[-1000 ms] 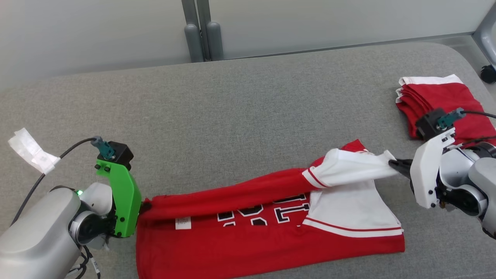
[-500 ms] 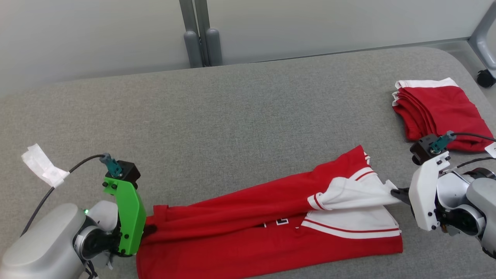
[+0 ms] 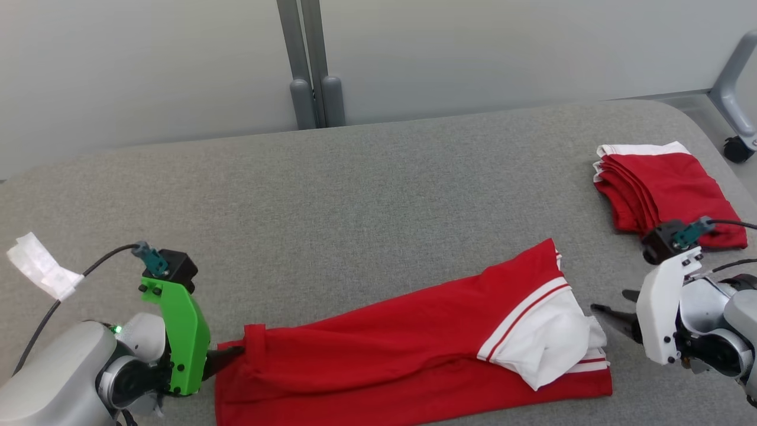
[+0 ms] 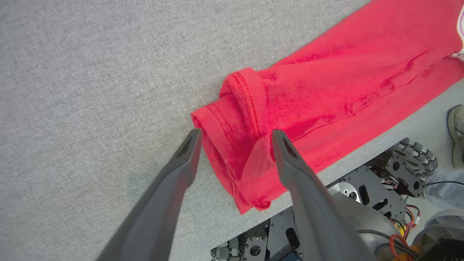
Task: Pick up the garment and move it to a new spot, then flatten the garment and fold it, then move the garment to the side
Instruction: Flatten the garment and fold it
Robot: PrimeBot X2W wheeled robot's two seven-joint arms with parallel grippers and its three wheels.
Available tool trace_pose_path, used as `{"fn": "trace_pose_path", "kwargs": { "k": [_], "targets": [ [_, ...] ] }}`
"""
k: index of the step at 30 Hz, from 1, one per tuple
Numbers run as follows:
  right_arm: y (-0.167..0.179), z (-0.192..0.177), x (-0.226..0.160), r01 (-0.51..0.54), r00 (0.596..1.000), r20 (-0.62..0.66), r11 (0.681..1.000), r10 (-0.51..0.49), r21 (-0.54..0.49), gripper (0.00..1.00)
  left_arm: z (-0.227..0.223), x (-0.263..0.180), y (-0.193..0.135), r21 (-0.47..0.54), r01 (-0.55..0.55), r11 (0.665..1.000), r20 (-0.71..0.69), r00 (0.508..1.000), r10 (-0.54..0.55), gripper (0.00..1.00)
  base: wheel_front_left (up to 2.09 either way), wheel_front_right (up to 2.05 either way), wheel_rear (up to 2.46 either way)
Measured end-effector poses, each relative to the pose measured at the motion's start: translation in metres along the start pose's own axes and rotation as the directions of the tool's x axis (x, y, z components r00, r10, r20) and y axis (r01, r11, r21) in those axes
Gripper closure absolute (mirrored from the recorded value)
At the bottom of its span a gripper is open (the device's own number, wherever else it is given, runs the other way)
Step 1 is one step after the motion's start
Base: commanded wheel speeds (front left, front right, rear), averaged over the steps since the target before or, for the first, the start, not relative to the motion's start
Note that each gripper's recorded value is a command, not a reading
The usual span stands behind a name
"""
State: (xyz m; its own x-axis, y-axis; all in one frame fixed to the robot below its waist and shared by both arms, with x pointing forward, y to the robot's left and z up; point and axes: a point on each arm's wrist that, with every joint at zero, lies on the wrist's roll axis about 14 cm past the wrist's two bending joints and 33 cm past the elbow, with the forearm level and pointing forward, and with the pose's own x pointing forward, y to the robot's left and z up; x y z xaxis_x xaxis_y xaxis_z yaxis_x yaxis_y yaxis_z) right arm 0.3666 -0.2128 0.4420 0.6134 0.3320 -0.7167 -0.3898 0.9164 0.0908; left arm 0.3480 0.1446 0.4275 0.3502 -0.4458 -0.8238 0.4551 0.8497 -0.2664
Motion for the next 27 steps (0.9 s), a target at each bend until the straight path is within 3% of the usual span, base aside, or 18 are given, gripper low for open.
{"fn": "trace_pose_path", "kwargs": {
  "k": [4, 8, 11, 14, 19, 22, 27],
  "targets": [
    [0.002, 0.031, -0.007, -0.012, 0.981, 0.193, 0.999, 0.005, 0.039, 0.0, 0.019, -0.013, -0.003, 0.018, -0.006, 1.0, 0.14, 0.99, 0.004, 0.0, 0.0, 0.0, 0.0],
    [0.001, 0.068, -0.018, -0.016, 0.907, 0.42, 0.998, -0.014, 0.068, 0.0, 0.046, -0.034, 0.003, 0.022, -0.064, 0.998, 0.353, 0.934, 0.052, 0.0, 0.0, 0.0, 0.0],
    [0.0, 0.093, -0.029, -0.003, 0.819, 0.573, 0.997, -0.041, 0.077, 0.0, 0.065, -0.05, 0.011, 0.001, -0.134, 0.991, 0.512, 0.851, 0.115, 0.0, 0.0, 0.0, 0.0],
    [-0.002, 0.107, -0.038, 0.009, 0.736, 0.674, 0.996, -0.069, 0.092, 0.0, 0.079, -0.069, 0.021, -0.058, -0.193, 0.98, 0.65, 0.737, 0.183, 0.0, 0.0, 0.0, 0.0],
    [-0.006, 0.12, -0.05, 0.048, 0.609, 0.781, 0.99, -0.137, 0.136, 0.0, 0.088, -0.103, 0.033, -0.163, -0.262, 0.951, 0.81, 0.515, 0.28, 0.0, 0.0, 0.0, 0.0],
    [-0.007, 0.117, -0.052, 0.062, 0.57, 0.802, 0.983, -0.179, 0.175, 0.0, 0.079, -0.111, 0.036, -0.21, -0.284, 0.935, 0.841, 0.436, 0.321, 0.0, 0.0, 0.0, 0.0],
    [0.006, 0.092, -0.044, 0.073, 0.577, 0.79, 0.976, -0.209, 0.204, 0.0, 0.064, -0.116, 0.036, -0.295, -0.286, 0.912, 0.849, 0.359, 0.387, 0.0, 0.0, 0.0, 0.0]
  ]
}}
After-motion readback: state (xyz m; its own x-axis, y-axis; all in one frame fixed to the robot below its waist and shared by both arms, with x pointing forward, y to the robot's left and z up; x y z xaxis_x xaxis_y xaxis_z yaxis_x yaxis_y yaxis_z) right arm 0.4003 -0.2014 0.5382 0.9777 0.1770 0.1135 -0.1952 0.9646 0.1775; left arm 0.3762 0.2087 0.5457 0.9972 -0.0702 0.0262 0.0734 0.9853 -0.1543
